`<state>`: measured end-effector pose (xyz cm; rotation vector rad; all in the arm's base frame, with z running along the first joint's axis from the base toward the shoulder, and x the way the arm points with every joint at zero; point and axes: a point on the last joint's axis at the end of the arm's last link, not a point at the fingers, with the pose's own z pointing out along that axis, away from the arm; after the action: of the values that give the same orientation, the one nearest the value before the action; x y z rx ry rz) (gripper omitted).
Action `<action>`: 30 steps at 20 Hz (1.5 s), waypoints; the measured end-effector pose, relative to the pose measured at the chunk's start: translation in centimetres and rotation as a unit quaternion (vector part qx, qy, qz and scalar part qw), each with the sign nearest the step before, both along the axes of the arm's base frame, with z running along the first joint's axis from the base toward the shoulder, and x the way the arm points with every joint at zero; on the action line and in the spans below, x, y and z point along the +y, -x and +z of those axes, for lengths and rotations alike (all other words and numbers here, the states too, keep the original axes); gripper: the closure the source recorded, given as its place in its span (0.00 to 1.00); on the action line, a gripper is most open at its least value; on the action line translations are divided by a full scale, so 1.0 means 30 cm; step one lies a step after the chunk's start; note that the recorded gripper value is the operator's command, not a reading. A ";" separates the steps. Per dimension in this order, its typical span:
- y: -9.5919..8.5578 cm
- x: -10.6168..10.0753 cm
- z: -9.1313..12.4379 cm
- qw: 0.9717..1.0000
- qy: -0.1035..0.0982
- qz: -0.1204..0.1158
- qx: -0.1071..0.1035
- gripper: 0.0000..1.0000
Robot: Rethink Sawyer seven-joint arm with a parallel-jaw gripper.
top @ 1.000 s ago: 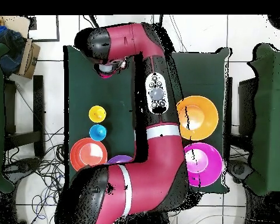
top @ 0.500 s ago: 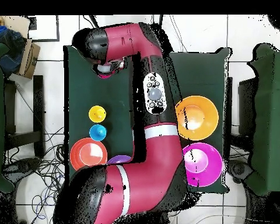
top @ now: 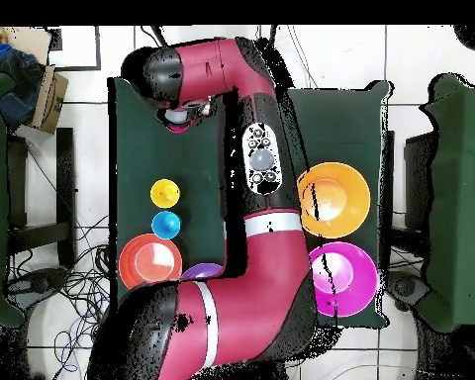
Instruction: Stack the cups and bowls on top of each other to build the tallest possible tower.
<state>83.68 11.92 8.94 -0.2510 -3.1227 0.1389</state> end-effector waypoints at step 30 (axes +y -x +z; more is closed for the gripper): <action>0.047 0.088 0.089 1.000 -0.004 0.018 -0.022 1.00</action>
<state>82.27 14.54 11.60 -0.2011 -3.1709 0.1226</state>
